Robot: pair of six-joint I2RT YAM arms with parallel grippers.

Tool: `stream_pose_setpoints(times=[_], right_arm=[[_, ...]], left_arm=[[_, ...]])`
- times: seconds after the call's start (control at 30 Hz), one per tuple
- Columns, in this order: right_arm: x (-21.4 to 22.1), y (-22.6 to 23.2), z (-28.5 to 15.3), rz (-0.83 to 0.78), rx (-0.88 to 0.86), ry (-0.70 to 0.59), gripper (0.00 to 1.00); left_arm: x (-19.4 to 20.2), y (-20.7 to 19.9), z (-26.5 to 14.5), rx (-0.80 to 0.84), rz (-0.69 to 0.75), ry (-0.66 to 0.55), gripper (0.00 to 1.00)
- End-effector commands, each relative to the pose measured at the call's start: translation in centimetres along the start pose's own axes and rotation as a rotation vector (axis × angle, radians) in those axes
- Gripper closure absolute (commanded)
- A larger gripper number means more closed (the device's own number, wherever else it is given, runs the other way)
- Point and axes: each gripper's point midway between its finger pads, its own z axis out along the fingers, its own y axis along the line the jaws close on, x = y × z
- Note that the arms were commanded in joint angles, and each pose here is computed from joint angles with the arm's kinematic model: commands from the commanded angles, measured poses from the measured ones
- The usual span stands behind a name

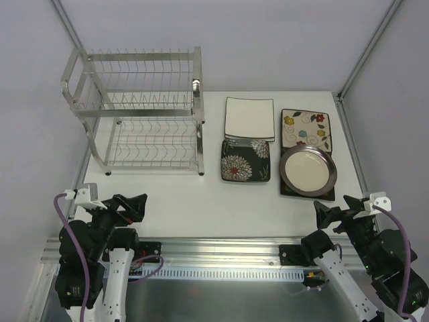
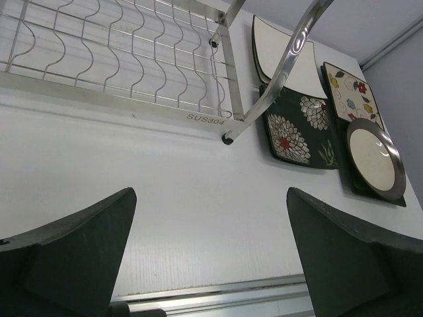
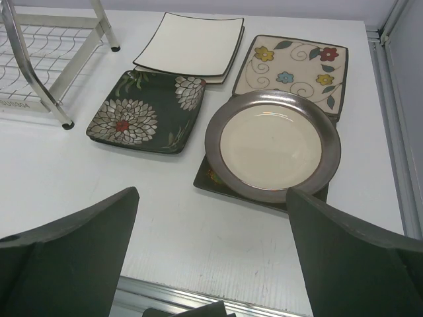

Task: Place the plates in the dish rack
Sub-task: Grab a plate with the right arm

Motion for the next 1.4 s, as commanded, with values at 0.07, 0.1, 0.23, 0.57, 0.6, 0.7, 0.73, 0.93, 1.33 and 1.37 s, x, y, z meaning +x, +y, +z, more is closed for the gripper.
stream_pose_setpoints(times=[0.07,0.1,0.23,0.57,0.6,0.7,0.73,0.93,1.33,1.37], right_arm=[[-1.2,0.1,-0.2,0.024,-0.011,-0.059,0.00],[-1.2,0.1,-0.1,0.023,-0.007,-0.053,0.00],[-1.1,0.2,0.6,0.029,0.005,-0.022,0.00],[0.1,2.8,4.3,0.106,-0.042,0.115,0.00],[0.3,3.1,4.8,0.115,-0.046,0.135,0.00],[1.1,4.0,6.3,0.133,-0.051,0.208,0.01],[1.3,4.1,6.8,0.129,-0.045,0.224,0.00],[4.2,2.7,10.3,0.210,0.180,0.393,0.00],[9.2,-1.3,15.7,0.580,0.374,0.548,0.01],[9.3,-1.3,15.9,0.615,0.358,0.546,0.00]], left_arm=[[-1.2,-1.3,-1.9,0.067,0.044,-0.121,0.01],[-1.1,-1.2,-1.9,0.065,0.040,-0.117,0.01],[-0.8,-1.0,-1.4,0.056,0.030,-0.096,0.01],[0.6,-0.2,1.2,0.026,-0.023,0.030,0.01],[0.8,0.0,1.6,0.016,-0.033,0.044,0.01],[0.9,0.6,2.7,-0.019,-0.062,0.078,0.01],[1.1,0.9,3.2,-0.040,-0.071,0.099,0.01],[2.3,1.8,5.1,-0.081,-0.115,0.183,0.01],[2.3,0.3,6.5,0.060,-0.086,0.124,0.01],[2.7,0.4,6.6,0.065,-0.092,0.127,0.01]])
